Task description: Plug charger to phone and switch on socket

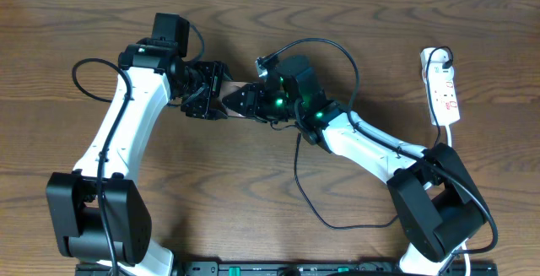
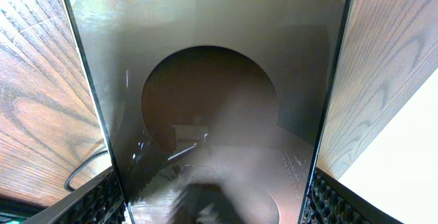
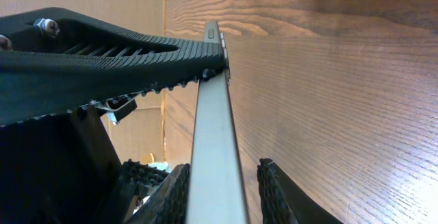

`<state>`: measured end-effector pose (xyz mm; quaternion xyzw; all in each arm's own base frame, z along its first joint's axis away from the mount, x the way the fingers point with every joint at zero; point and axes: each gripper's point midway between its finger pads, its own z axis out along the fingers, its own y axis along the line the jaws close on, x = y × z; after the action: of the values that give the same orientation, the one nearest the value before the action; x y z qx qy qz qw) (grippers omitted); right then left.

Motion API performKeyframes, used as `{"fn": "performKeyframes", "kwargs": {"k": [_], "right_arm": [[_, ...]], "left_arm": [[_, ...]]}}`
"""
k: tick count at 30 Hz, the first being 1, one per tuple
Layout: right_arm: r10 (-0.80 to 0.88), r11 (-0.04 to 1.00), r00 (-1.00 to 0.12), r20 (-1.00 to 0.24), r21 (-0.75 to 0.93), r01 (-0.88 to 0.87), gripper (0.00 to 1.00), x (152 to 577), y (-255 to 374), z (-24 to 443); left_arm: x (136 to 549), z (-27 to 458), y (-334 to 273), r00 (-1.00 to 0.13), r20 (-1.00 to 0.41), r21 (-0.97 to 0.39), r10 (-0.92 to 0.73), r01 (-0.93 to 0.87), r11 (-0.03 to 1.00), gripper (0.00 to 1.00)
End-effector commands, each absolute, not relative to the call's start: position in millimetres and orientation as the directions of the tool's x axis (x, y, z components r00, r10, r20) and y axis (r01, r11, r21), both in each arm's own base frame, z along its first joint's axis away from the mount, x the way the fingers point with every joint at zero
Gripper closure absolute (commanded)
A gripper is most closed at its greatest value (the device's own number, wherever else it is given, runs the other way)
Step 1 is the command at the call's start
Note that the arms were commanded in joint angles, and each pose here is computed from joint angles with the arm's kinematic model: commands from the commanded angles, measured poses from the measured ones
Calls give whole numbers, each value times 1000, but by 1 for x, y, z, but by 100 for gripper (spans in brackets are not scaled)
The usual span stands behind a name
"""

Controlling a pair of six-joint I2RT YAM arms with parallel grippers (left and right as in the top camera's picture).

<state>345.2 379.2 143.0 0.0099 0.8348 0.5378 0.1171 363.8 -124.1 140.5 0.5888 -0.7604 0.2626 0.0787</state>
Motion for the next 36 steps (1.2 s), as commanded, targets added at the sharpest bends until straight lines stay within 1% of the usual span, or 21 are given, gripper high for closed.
{"fn": "performKeyframes", "kwargs": {"k": [1,8,12,19,27,36], "right_arm": [[123,408,-973,-198,903,-132,70,344,385,148],[115,408,-971,-209,901,-146,77,343,385,148],[115,409,-971,-209,901,-145,79,343,385,148],[107,414,-967,-232,895,-169,82,344,385,148],[128,449,-967,-219,882,-140,84,346,381,140],[127,449,-968,-218,882,-139,85,346,381,139]], "left_arm": [[364,154,-126,-318,422,-343,-849,-923,175,93],[364,154,-126,-318,421,-344,-849,-923,175,93],[364,154,-126,-319,422,-344,-849,-922,176,92],[364,154,-126,-323,420,-346,-848,-921,180,93],[364,154,-126,-326,419,-347,-848,-920,182,93],[364,154,-126,-326,419,-347,-848,-920,182,93]]}}
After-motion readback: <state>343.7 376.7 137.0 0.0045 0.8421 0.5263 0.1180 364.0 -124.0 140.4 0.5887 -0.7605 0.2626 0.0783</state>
